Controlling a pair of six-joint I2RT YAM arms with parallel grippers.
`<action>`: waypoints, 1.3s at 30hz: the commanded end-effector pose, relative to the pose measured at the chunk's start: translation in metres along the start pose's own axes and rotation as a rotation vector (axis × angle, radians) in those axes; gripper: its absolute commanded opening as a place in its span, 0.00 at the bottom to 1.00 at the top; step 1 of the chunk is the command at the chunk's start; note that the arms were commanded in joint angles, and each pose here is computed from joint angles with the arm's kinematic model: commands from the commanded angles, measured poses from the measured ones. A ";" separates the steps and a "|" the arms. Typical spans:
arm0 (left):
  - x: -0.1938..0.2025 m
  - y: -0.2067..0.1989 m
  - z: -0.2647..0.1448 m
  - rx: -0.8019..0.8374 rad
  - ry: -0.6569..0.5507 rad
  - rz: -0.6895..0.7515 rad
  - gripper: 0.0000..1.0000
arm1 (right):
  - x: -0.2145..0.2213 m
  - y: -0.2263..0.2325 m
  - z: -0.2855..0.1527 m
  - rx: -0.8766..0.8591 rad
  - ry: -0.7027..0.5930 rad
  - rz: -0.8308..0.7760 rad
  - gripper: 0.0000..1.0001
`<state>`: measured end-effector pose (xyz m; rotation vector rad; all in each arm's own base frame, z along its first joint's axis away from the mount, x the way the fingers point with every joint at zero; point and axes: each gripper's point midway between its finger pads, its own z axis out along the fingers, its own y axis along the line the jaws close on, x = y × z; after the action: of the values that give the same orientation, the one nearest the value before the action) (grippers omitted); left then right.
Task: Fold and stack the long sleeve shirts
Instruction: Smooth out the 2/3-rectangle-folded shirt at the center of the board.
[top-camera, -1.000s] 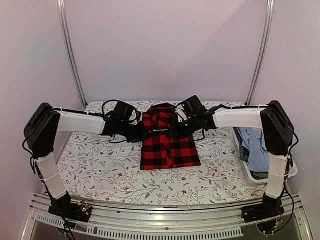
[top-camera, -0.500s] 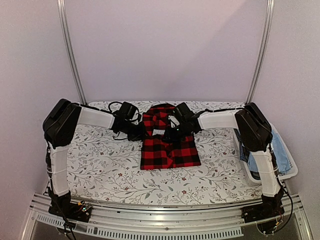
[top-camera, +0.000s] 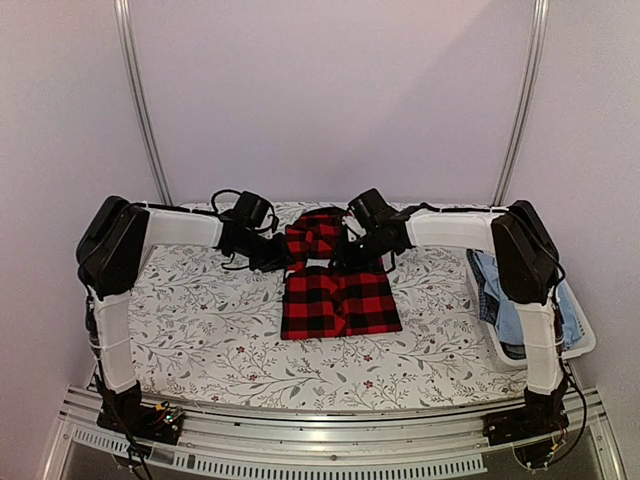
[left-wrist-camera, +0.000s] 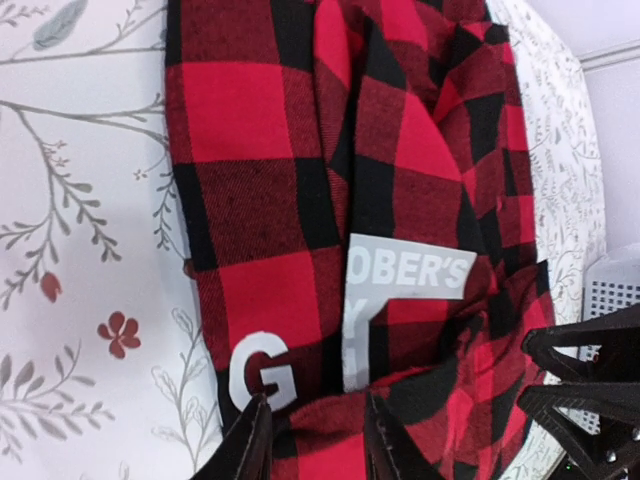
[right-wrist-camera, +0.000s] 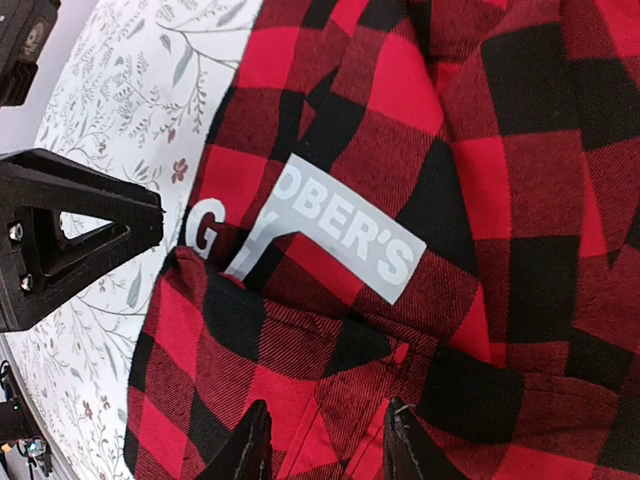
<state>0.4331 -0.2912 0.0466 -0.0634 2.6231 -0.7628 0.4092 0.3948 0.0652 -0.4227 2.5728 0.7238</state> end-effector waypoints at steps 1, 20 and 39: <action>-0.015 -0.016 -0.050 0.015 -0.091 0.039 0.36 | -0.025 0.001 -0.047 0.065 -0.087 -0.055 0.37; 0.152 -0.017 -0.075 0.069 0.134 0.047 0.43 | 0.031 -0.047 0.000 0.195 0.054 -0.043 0.30; 0.190 -0.004 -0.064 0.001 0.190 0.031 0.40 | 0.008 -0.024 -0.055 0.174 -0.029 -0.049 0.44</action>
<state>0.2325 -0.2876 0.0267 0.0529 2.8149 -0.7904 0.3975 0.3494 0.0477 -0.4353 2.6345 0.4617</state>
